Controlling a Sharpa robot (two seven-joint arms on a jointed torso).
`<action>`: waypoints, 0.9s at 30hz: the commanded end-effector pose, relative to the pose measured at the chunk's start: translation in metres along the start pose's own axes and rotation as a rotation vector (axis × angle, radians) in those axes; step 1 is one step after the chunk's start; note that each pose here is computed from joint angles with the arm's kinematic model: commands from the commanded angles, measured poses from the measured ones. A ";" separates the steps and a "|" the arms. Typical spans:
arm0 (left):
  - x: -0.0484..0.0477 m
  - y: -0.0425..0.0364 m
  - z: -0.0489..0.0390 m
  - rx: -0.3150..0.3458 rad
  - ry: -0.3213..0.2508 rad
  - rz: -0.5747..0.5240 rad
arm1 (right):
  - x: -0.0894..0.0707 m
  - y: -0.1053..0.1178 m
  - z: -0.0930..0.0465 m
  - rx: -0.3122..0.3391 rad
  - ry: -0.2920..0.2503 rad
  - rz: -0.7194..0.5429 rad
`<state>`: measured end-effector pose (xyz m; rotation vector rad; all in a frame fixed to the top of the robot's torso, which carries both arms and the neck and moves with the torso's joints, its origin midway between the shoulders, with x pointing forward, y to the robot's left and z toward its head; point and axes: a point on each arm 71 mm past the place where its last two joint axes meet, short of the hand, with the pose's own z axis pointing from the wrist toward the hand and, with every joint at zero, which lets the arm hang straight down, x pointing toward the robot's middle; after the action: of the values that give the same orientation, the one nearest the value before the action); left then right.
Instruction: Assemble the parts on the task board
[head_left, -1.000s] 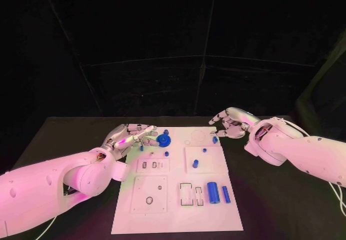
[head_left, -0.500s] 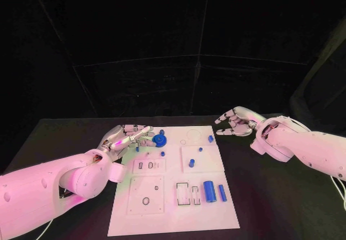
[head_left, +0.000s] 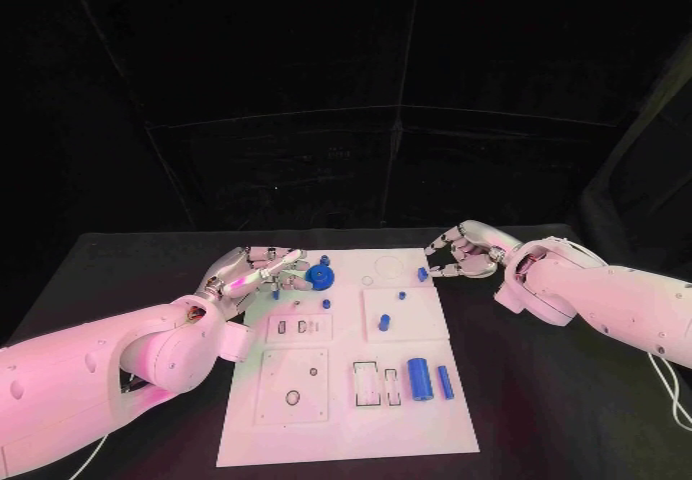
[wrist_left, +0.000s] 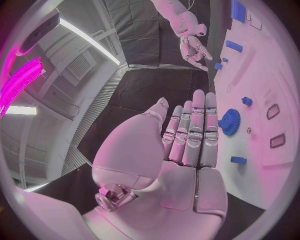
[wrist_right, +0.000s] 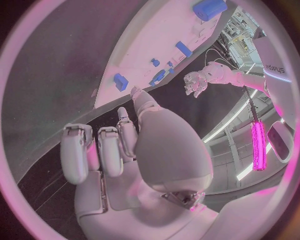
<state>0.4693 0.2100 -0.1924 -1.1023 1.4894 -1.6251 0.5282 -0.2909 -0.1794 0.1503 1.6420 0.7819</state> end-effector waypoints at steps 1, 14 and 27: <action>0.0014 0.0000 0.0004 -0.003 0.014 -0.002 | 0.003 0.001 0.001 -0.020 0.027 -0.010; 0.0014 0.0004 0.0006 -0.004 0.015 -0.002 | 0.011 -0.001 0.006 -0.011 0.047 -0.024; 0.0012 0.0005 0.0005 -0.004 0.015 -0.002 | 0.018 -0.001 0.011 -0.003 0.057 -0.048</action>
<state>0.4696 0.2103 -0.1932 -1.1032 1.4907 -1.6236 0.5340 -0.2794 -0.1956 0.1071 1.6853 0.7672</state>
